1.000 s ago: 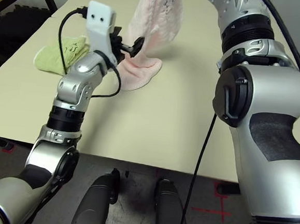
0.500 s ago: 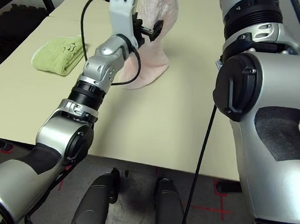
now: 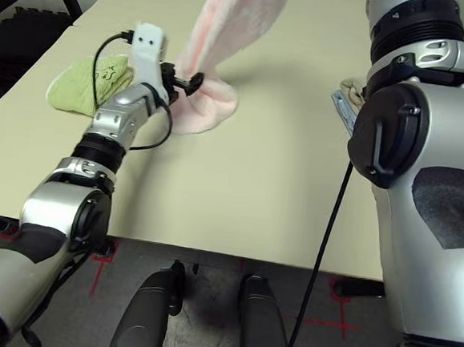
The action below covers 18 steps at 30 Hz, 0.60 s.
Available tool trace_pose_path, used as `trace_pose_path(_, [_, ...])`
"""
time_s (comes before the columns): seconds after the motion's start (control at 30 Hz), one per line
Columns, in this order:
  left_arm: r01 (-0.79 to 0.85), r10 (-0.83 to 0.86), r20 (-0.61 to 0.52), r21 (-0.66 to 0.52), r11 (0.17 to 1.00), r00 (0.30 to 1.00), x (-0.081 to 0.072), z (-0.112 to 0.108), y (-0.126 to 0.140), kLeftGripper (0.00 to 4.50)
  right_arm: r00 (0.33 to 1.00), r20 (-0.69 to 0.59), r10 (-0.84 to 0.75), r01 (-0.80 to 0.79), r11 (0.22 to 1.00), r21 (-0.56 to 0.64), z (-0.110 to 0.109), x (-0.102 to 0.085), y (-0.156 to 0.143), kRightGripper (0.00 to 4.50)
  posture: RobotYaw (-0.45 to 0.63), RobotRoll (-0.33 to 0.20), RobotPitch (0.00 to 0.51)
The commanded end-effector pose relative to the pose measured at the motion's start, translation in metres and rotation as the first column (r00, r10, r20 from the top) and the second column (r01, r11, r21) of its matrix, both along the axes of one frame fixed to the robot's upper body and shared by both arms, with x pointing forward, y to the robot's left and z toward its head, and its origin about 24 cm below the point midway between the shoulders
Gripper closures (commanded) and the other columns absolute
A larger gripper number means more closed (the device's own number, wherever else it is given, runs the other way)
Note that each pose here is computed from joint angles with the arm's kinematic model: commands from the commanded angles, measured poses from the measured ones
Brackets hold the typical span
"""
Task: Fold the towel and set it aside.
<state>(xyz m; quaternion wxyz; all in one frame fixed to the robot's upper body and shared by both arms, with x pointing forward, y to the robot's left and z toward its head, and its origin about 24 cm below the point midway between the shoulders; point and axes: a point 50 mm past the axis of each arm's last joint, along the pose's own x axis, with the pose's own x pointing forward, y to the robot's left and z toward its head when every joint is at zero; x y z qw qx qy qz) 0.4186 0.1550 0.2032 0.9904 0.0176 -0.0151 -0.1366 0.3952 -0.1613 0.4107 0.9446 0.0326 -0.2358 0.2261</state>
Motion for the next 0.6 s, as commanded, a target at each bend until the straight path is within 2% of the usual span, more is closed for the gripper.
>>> trace_pose_path(0.03, [0.07,-0.07,0.0,0.001,0.998,0.998,-0.005,-0.006,0.008,0.0,0.999,0.041,-0.026,0.025,1.0,0.014,0.011,-0.007,-0.013,4.44,0.0,0.0,0.175])
trace_pose_path(0.17, [0.34,-0.339,-0.03,0.043,0.939,0.94,-0.015,-0.012,0.003,0.0,0.998,0.055,-0.034,0.033,0.999,0.007,0.018,-0.011,-0.019,4.44,-0.02,0.0,0.18])
trace_pose_path(0.27, [0.422,-0.421,-0.038,0.072,0.904,0.906,-0.015,-0.012,-0.001,0.0,0.996,0.082,-0.039,0.039,0.999,0.001,0.027,-0.017,-0.023,4.44,-0.04,0.0,0.179])
trace_pose_path(0.43, [0.582,-0.584,0.007,0.069,0.81,0.812,-0.015,0.001,-0.038,0.0,0.997,0.077,-0.007,0.01,0.999,-0.038,0.027,-0.017,-0.016,4.44,-0.03,0.0,0.176])
trace_pose_path(0.53, [0.662,-0.664,-0.019,0.1,0.743,0.748,-0.026,-0.004,-0.045,0.0,0.997,0.061,0.039,-0.035,0.998,-0.053,0.023,-0.015,-0.006,4.44,-0.02,0.0,0.177])
trace_pose_path(0.6, [0.664,-0.667,-0.023,0.123,0.737,0.744,-0.035,-0.008,-0.041,0.0,0.997,0.056,0.062,-0.059,0.997,-0.058,0.021,-0.015,0.0,4.44,-0.01,0.0,0.18])
